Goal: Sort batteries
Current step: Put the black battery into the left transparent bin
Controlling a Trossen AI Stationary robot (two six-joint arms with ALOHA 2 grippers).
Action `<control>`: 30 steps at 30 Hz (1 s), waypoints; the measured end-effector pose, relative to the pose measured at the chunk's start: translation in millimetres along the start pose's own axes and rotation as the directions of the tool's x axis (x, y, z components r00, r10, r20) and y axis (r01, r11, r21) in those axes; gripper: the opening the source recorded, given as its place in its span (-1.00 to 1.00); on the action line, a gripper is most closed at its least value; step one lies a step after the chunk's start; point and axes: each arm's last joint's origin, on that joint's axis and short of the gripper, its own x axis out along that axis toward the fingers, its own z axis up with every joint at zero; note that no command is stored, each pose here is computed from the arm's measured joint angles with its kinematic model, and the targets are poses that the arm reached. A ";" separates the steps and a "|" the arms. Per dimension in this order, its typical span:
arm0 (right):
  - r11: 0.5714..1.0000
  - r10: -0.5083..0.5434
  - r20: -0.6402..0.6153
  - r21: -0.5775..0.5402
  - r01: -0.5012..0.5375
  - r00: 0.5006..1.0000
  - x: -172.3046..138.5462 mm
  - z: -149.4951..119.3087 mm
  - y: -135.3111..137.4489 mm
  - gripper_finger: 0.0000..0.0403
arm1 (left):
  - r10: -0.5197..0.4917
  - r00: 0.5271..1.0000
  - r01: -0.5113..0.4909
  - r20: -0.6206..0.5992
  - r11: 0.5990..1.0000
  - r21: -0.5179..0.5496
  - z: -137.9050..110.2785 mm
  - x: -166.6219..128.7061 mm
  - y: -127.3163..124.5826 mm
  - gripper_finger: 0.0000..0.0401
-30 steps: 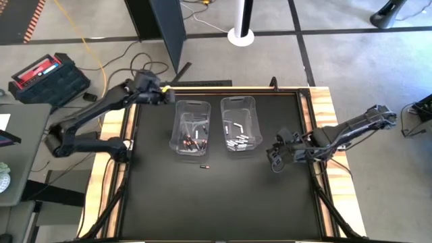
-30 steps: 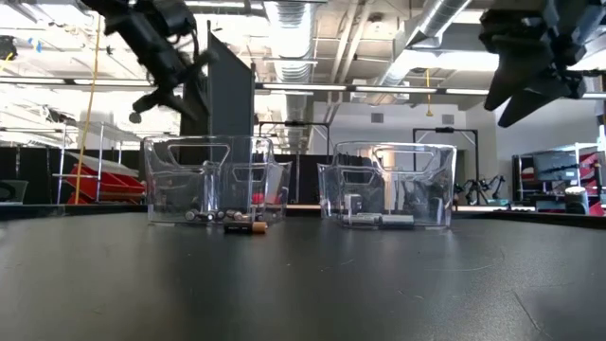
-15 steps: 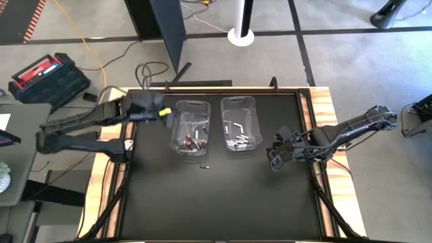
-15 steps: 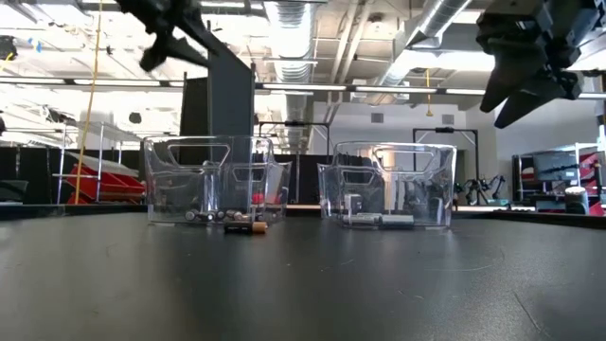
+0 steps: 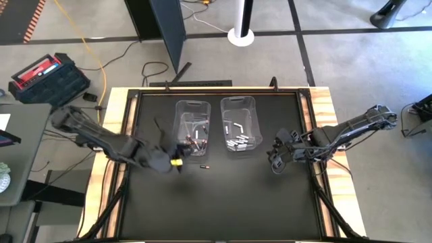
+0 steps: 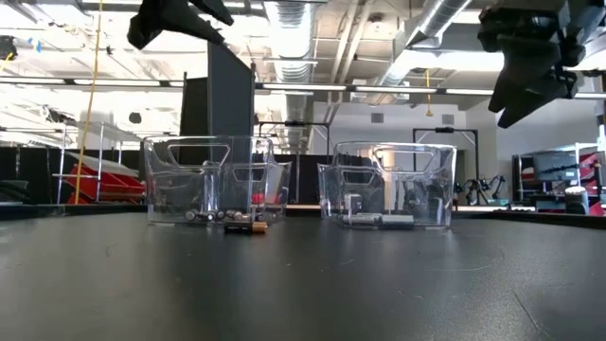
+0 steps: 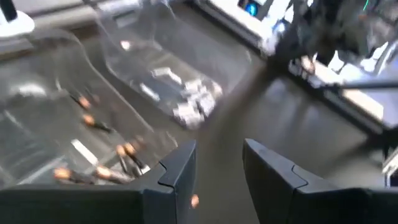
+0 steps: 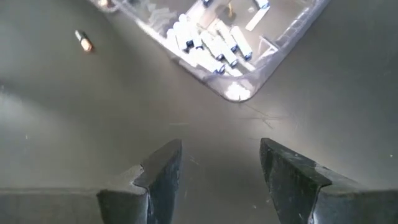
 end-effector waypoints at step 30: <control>0.998 0.060 -0.071 -0.009 -0.060 0.996 -3.1 -7.8 5.1 0.16 | -0.043 0.965 0.057 -0.258 0.997 0.047 -85.0 114.7 -40.4 0.02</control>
